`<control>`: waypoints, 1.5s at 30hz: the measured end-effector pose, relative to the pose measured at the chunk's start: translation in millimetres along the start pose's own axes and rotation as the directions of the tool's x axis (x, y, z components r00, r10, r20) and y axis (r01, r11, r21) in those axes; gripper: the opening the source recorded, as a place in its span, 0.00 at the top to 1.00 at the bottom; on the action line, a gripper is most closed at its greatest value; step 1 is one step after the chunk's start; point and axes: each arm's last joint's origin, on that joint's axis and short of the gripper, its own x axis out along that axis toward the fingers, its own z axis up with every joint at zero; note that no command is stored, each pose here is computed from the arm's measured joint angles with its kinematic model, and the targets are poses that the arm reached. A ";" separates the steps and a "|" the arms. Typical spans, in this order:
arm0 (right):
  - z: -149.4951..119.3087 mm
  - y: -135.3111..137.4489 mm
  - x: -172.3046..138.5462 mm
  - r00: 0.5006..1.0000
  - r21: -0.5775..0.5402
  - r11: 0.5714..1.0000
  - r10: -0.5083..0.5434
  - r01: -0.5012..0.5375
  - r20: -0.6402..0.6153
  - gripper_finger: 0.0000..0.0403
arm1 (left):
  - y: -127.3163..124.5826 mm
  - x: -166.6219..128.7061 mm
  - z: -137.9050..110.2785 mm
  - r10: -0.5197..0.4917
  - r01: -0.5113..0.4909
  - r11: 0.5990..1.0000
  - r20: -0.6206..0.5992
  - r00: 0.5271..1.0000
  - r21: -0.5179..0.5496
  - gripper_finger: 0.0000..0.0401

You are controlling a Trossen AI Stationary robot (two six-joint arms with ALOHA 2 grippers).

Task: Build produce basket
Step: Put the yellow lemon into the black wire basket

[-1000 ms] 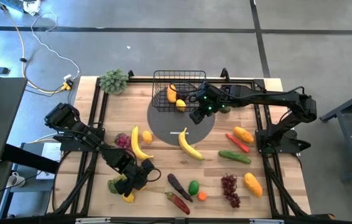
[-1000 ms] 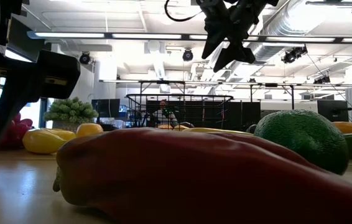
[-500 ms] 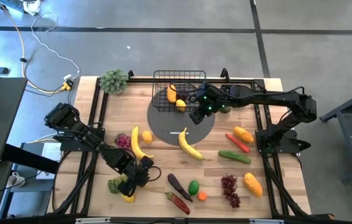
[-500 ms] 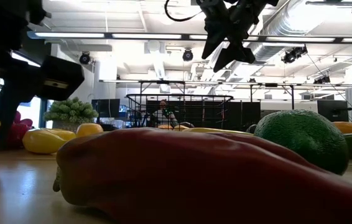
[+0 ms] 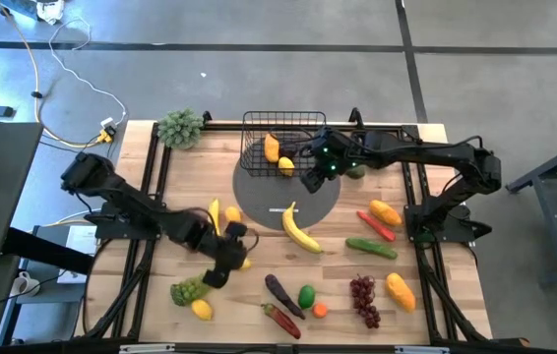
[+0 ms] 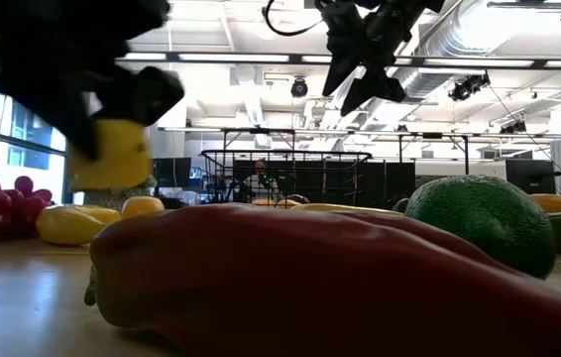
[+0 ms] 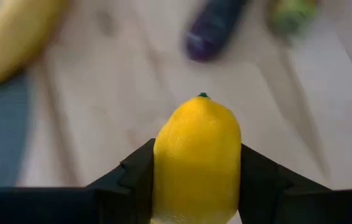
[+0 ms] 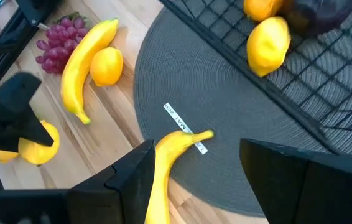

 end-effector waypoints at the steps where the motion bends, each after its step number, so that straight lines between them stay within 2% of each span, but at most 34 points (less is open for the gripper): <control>1: 1.2 -0.9 -0.8 1.000 0.000 1.000 0.002 -0.002 0.008 0.46 | 5.9 -3.2 1.3 0.021 -0.020 1.000 0.015 1.000 -0.016 0.62; 7: 10.3 -9.3 -9.6 0.998 -0.009 1.000 0.008 -0.008 0.066 0.46 | 44.4 -24.0 5.7 0.191 -0.181 0.977 0.087 0.978 -0.113 0.62; 13: 20.3 -17.7 -19.9 0.990 -0.012 1.000 0.018 -0.017 0.138 0.46 | 81.4 -46.7 6.9 0.311 -0.268 0.932 0.161 0.937 -0.243 0.62; 18: 27.9 -24.2 -25.7 0.981 -0.017 1.000 0.023 -0.020 0.191 0.46 | 110.2 -63.6 9.6 0.417 -0.320 0.881 0.251 0.874 -0.349 0.62; 25: 36.7 -37.4 -29.0 0.972 -0.002 1.000 -0.008 0.009 0.233 0.46 | 149.4 -77.5 10.3 0.558 -0.375 0.796 0.336 0.759 -0.474 0.62; 30: 43.8 -47.6 -32.1 0.961 0.012 0.999 -0.036 0.034 0.275 0.46 | 172.8 -85.0 1.9 0.629 -0.412 0.736 0.318 0.709 -0.538 0.62; 36: 49.6 -59.1 -35.3 0.950 0.005 0.997 -0.075 0.077 0.303 0.46 | 195.9 -90.6 -13.0 0.687 -0.438 0.659 0.253 0.681 -0.611 0.62; 45: 55.7 -74.7 -39.8 0.938 -0.019 0.991 -0.119 0.132 0.326 0.46 | 218.4 -74.7 -23.9 0.699 -0.448 0.628 0.209 0.683 -0.637 0.62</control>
